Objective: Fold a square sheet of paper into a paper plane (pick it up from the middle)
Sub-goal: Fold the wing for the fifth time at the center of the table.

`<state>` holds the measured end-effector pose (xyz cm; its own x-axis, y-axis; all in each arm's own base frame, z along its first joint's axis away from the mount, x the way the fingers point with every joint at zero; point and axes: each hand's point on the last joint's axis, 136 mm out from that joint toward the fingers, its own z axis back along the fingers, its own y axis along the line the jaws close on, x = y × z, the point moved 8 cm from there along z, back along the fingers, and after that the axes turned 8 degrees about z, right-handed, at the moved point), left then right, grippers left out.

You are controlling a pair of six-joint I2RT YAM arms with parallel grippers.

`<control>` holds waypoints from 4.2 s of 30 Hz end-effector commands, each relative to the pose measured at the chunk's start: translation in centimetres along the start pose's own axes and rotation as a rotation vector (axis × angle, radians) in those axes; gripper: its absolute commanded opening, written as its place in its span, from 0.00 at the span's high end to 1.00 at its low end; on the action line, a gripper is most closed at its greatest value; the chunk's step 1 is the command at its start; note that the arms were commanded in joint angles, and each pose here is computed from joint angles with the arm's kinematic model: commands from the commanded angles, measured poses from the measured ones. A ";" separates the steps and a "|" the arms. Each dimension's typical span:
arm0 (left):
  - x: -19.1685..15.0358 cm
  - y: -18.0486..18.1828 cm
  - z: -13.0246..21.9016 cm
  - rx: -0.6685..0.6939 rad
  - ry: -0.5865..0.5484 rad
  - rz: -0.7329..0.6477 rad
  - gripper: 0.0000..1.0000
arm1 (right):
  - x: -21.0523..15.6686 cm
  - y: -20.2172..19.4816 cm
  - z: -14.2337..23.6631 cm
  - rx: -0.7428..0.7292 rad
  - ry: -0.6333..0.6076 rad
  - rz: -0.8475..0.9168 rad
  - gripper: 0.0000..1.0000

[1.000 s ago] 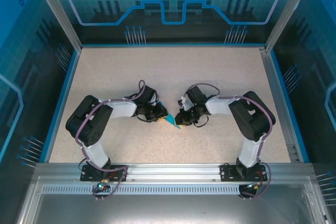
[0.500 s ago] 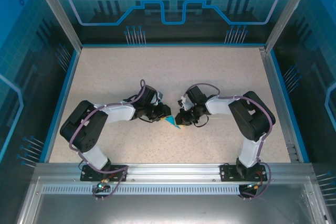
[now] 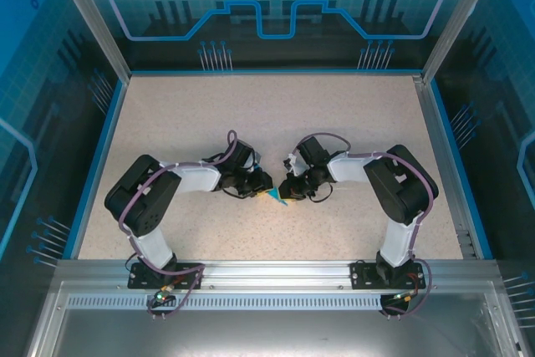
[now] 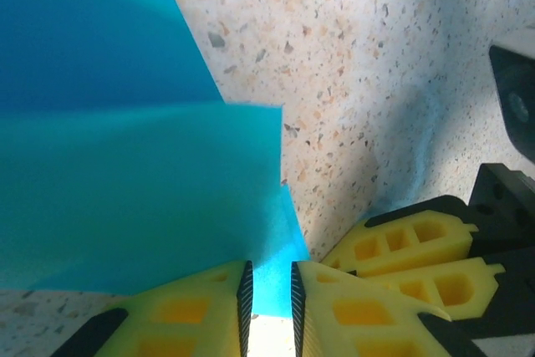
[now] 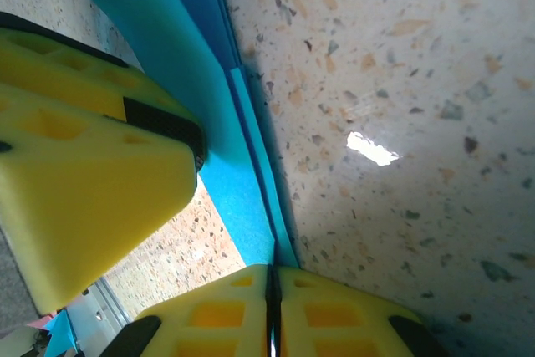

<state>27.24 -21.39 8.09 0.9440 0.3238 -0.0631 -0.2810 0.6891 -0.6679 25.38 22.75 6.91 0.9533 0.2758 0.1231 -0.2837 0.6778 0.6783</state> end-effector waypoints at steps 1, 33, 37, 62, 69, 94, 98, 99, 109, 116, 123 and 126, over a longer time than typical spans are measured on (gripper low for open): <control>0.4 0.2 -0.3 0.056 -0.020 0.031 0.77 | -0.4 -0.7 0.3 -0.003 0.036 -0.031 0.88; 0.7 2.1 -1.0 0.242 -0.010 0.125 0.80 | -1.3 -1.3 1.6 -0.055 0.040 0.056 0.85; 0.6 2.2 -1.0 0.245 -0.008 0.127 0.80 | -0.5 0.9 3.9 -0.096 -0.049 0.108 0.79; 0.8 2.2 -1.1 0.267 -0.006 0.126 0.81 | -1.0 2.8 -0.1 -0.297 0.093 0.152 0.88; 0.8 2.3 -1.1 0.273 -0.006 0.125 0.81 | -1.2 1.9 -0.1 -0.308 0.107 0.132 0.88; 0.8 2.4 -1.1 0.288 -0.006 0.120 0.81 | -0.9 2.5 2.2 -0.130 0.012 0.142 0.87; 0.8 2.3 -1.1 0.286 -0.006 0.120 0.81 | 0.3 3.0 0.9 -0.123 0.023 0.148 0.87; 0.9 2.3 -1.1 0.286 -0.006 0.121 0.81 | 0.6 3.0 0.4 -0.124 0.025 0.149 0.87; 0.9 2.2 -1.1 0.284 -0.001 0.110 0.81 | -0.3 0.5 -0.7 -0.179 0.071 0.085 0.89; 0.7 2.7 -1.3 0.278 -0.011 0.131 0.81 | -3.6 -1.8 0.4 -0.196 0.107 0.033 0.89; 0.8 2.5 -1.3 0.273 -0.006 0.127 0.81 | -4.0 -1.1 2.1 -0.183 0.072 0.048 0.90; 0.8 2.3 -1.3 0.268 -0.005 0.122 0.81 | -2.4 1.5 2.6 -0.121 0.013 0.107 0.90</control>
<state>28.32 -21.73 7.89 0.9193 0.3734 -0.1244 -0.3767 0.7430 -0.5532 23.18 20.81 7.90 0.9191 0.3525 0.1759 -0.3885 0.7365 0.5537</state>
